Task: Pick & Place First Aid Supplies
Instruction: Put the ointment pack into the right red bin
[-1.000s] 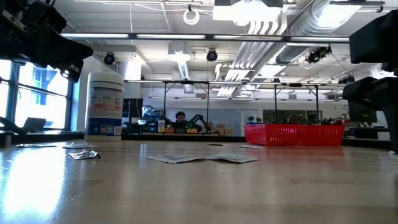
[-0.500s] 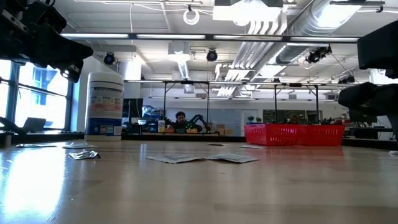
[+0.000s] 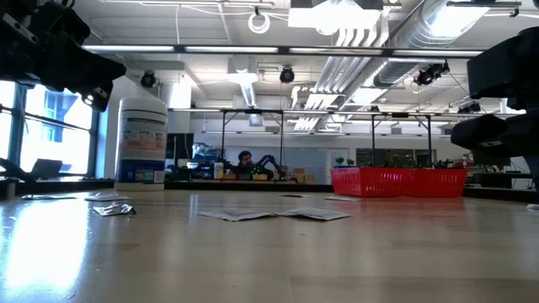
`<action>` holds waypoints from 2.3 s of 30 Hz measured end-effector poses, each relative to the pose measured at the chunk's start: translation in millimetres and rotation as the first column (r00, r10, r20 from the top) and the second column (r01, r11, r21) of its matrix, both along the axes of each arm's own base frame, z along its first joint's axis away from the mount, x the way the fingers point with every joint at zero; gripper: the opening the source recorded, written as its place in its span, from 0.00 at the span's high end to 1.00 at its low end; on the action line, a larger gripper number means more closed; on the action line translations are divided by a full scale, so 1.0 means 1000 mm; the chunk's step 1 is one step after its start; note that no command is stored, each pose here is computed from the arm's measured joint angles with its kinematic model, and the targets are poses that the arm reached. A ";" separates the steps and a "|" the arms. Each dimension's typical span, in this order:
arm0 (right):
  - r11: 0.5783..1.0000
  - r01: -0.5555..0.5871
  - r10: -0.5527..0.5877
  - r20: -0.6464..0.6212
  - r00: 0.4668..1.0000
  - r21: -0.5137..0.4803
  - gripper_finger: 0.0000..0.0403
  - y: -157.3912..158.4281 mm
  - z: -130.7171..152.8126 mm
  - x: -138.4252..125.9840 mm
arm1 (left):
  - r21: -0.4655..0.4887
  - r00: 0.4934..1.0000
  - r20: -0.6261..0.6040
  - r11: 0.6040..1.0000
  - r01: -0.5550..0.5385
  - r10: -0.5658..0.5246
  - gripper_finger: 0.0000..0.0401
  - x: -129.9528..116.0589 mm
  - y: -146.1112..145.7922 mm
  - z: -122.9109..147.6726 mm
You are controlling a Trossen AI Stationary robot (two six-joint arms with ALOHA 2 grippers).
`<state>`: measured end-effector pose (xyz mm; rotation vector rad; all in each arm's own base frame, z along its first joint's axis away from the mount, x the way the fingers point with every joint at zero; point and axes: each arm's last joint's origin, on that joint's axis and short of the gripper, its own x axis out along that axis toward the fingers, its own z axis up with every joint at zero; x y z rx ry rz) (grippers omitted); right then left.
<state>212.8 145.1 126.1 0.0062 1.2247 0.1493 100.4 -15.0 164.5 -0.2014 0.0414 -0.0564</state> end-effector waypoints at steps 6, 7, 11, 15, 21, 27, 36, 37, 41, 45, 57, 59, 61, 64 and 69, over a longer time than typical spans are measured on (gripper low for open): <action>0.998 0.062 -0.062 0.034 0.997 0.016 1.00 -0.017 0.015 0.003 | 0.000 1.000 0.000 1.000 0.000 0.000 1.00 0.000 0.000 0.000; 0.997 0.080 -0.081 0.052 0.995 0.023 1.00 -0.022 0.021 0.005 | 0.000 1.000 0.000 1.000 0.000 0.000 1.00 0.000 0.000 0.000; 0.984 0.177 -0.179 0.108 0.978 0.030 1.00 -0.047 0.043 0.005 | 0.000 1.000 0.000 1.000 0.000 0.000 1.00 0.000 0.000 0.000; 0.938 0.344 -0.335 0.159 0.929 -0.033 1.00 -0.085 0.069 -0.001 | 0.000 1.000 0.000 1.000 0.000 0.000 1.00 0.000 0.000 0.000; 0.697 0.682 -0.623 0.286 0.728 -0.220 1.00 -0.153 0.112 -0.022 | 0.000 1.000 0.000 1.000 0.000 0.000 1.00 0.000 0.000 0.000; 0.296 0.904 -0.840 0.366 0.399 -0.307 1.00 -0.217 0.126 -0.048 | 0.000 1.000 0.000 1.000 0.000 0.000 1.00 0.000 0.000 0.000; -0.005 0.926 -0.940 0.319 0.124 -0.376 1.00 -0.286 0.109 -0.070 | 0.000 1.000 0.000 1.000 0.000 0.000 1.00 0.000 0.000 0.000; -0.015 0.926 -0.943 0.314 0.113 -0.378 1.00 -0.292 0.106 -0.069 | 0.000 1.000 0.000 1.000 0.000 0.000 1.00 0.000 0.000 0.000; -0.008 0.916 -0.959 0.262 0.106 -0.400 1.00 -0.313 0.086 -0.062 | 0.000 1.000 0.000 1.000 0.000 0.000 1.00 0.000 0.000 0.000; 0.001 0.893 -0.972 0.208 0.106 -0.449 1.00 -0.328 0.065 -0.058 | 0.000 1.000 0.000 1.000 0.000 0.000 1.00 0.000 0.000 0.000; 0.097 0.875 -0.974 0.136 0.182 -0.474 0.91 -0.341 0.046 -0.053 | 0.000 1.000 0.000 1.000 0.000 0.000 1.00 0.000 0.000 0.000; 0.101 0.876 -0.972 0.140 0.187 -0.471 0.87 -0.341 0.051 -0.053 | 0.000 1.000 0.000 1.000 0.000 0.000 1.00 0.000 0.000 0.000; 0.102 0.879 -0.971 0.143 0.189 -0.467 0.82 -0.341 0.060 -0.053 | 0.000 1.000 0.000 1.000 0.000 0.000 1.00 0.000 0.000 0.000; 0.119 0.880 -0.967 0.149 0.208 -0.460 0.76 -0.339 0.078 -0.052 | 0.000 1.000 0.000 1.000 0.000 0.000 1.00 0.000 0.000 0.000; 0.213 0.886 -0.937 0.171 0.305 -0.412 0.69 -0.320 0.101 -0.033 | 0.000 1.000 0.000 1.000 0.000 0.000 1.00 0.000 0.000 0.000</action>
